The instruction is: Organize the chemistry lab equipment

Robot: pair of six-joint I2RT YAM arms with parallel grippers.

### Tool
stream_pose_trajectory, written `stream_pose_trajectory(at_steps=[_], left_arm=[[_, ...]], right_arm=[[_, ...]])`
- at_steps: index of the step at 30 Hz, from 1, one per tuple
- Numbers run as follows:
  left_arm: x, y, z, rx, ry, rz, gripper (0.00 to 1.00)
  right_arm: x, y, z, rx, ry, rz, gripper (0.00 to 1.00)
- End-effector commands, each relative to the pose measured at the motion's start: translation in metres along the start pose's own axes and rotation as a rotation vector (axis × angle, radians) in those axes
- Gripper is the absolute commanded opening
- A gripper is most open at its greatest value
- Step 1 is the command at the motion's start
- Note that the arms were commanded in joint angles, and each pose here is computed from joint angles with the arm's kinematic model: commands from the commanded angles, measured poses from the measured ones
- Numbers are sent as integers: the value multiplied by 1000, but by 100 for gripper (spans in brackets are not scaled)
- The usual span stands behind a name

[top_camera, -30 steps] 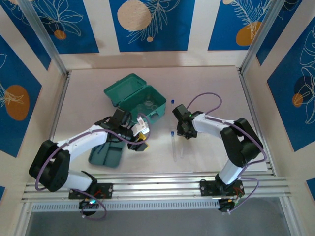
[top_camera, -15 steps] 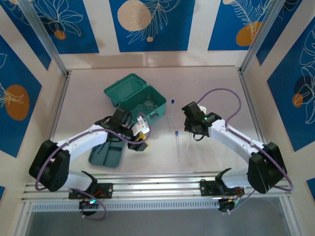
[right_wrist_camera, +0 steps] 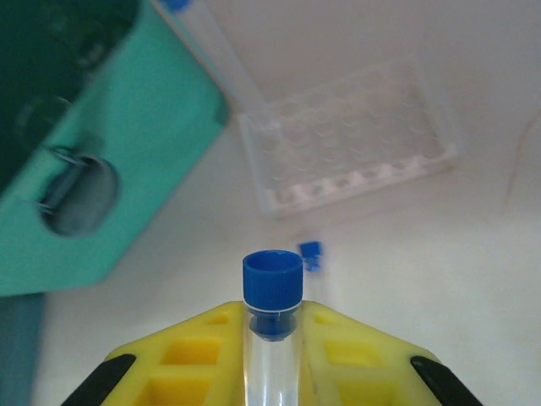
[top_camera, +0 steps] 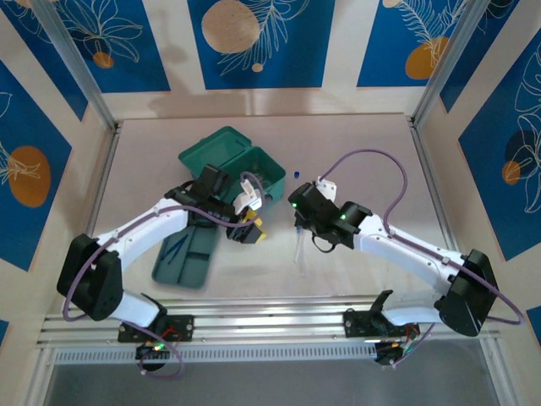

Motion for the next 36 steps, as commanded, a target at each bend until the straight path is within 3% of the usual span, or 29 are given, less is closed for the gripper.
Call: stream_pose_trajectory(at_steps=[1,10,36], left_arm=[[-4,-12,-9,-78,83,-37,58],[-5,-21,-22,-117,190,-102,59],[1,-15,-17,-139,187,-88,60]], right_arm=[[-8,-15,18,103,-50,-86,18],[-17,-11,51,187,-105,-182,18],[-39,-12,78,301,-249,-256,18]])
Point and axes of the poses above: each hand's point on the last joint's axis, 136 mm out from that joint toward the fingers, its own x axis out along the fingers, its own z axis along the line the jaws close on, y = z × x, the point moved 3 cm from there along -x, back along the fingers, and after that the axes turned 10 degrees about x, right-handed, at the moved point
